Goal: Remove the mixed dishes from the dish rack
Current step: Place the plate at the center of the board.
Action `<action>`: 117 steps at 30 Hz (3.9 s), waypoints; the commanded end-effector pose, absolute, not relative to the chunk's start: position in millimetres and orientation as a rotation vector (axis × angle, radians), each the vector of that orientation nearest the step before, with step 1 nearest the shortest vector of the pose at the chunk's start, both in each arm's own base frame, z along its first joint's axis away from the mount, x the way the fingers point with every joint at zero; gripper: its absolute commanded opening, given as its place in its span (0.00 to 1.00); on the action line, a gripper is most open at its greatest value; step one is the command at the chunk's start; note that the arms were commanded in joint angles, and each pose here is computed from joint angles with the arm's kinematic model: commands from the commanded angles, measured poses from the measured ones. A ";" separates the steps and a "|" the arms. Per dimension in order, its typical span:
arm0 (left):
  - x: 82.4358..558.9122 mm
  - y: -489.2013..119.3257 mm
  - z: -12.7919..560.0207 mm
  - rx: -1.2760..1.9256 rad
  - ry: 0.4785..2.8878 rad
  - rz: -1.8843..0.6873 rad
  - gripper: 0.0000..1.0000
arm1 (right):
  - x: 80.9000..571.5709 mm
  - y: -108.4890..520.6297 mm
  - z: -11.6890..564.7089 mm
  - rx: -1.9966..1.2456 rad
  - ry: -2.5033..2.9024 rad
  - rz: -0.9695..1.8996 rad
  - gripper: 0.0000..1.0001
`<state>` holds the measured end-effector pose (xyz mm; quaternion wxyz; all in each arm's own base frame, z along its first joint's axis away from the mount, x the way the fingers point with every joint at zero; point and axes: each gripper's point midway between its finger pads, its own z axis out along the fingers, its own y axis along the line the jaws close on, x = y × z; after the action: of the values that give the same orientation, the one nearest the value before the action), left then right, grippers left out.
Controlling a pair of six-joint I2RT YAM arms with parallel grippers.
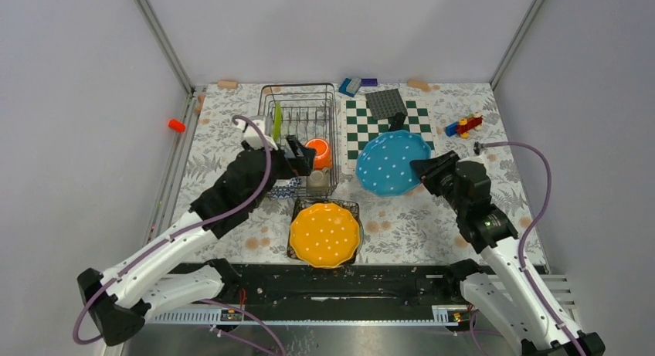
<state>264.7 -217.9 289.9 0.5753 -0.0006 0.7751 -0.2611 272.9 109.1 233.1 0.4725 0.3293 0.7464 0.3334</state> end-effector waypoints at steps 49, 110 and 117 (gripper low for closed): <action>249.7 -112.5 213.7 -0.336 1.810 -0.456 0.99 | 178.8 317.0 126.8 0.138 2.285 1.619 0.21; 257.1 -113.3 206.6 -0.312 1.842 -0.394 0.99 | 136.8 299.5 93.4 -0.580 2.525 0.607 0.69; 267.8 -119.6 211.5 -0.300 1.838 -0.381 0.99 | 151.6 278.0 106.2 -0.452 2.438 0.542 0.78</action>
<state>254.6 -113.6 190.9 0.5604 -0.1281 0.8034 -0.1551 134.1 274.2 73.0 0.2243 -0.1968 0.9369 0.1822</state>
